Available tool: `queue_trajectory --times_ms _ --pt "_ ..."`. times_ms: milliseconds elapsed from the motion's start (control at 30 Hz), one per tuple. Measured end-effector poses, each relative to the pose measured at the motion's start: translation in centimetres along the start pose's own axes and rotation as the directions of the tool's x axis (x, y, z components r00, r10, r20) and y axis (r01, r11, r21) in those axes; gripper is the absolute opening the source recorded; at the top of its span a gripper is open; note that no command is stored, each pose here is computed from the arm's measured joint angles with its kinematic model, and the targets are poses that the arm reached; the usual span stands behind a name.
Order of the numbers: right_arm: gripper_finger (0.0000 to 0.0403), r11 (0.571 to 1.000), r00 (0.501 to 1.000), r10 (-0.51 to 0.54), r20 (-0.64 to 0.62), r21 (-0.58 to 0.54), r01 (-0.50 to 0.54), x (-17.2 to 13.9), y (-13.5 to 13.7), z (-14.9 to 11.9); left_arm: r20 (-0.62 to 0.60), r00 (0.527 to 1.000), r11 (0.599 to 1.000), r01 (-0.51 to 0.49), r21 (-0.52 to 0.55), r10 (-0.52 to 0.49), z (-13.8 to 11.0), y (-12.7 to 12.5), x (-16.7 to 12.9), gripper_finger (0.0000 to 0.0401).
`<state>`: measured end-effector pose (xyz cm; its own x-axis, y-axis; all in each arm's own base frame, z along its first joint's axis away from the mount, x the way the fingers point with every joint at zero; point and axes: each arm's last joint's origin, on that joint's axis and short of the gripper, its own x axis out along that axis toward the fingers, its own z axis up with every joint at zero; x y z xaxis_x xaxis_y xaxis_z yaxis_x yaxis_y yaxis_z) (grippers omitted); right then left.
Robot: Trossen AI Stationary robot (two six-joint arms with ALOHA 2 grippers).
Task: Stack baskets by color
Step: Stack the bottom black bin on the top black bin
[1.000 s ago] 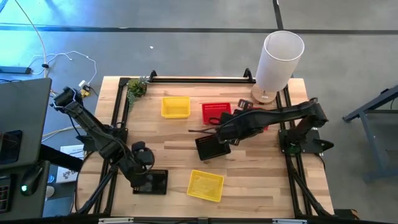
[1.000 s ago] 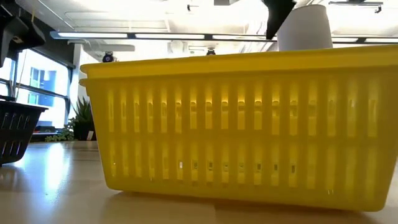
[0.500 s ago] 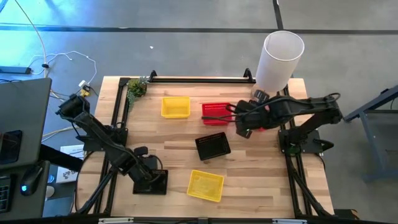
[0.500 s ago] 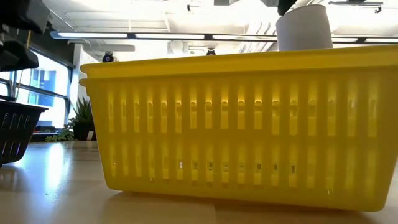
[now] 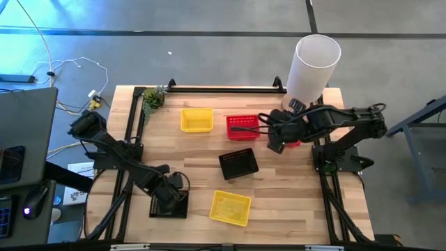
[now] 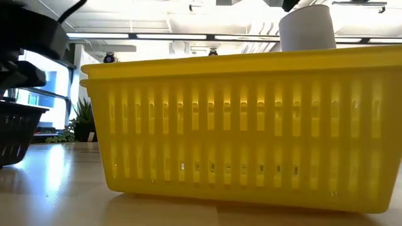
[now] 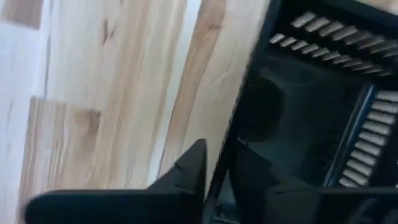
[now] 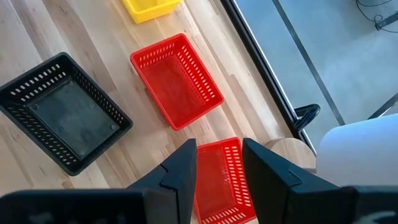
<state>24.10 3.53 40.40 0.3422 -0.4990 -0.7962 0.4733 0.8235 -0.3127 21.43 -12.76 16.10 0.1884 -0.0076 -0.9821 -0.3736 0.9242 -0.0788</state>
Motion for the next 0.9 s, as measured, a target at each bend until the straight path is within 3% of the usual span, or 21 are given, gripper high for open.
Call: queue_trajectory --times_ms 100,533,733,900 --pt "0.0114 1.000 1.000 -0.001 -0.001 0.009 0.001 0.0 0.0 0.0 0.014 1.000 1.000 0.009 0.014 -0.009 0.6 0.2 0.1 0.0008" --pt "0.0114 1.000 1.000 0.001 -0.003 0.015 -0.001 0.0 0.0 0.0 0.082 0.997 1.000 -0.007 -0.009 0.008 3.9 3.3 -0.6 0.0001" --pt "0.0114 1.000 1.000 0.001 -0.003 0.015 -0.001 0.0 0.0 0.0 0.221 0.975 0.999 0.038 -0.036 -0.029 5.8 5.8 -3.1 0.0000" --pt "0.0114 1.000 1.000 0.001 -0.003 0.012 -0.001 0.0 0.0 0.0 0.397 0.911 0.991 0.131 -0.028 -0.109 7.5 7.7 -5.8 0.0000"
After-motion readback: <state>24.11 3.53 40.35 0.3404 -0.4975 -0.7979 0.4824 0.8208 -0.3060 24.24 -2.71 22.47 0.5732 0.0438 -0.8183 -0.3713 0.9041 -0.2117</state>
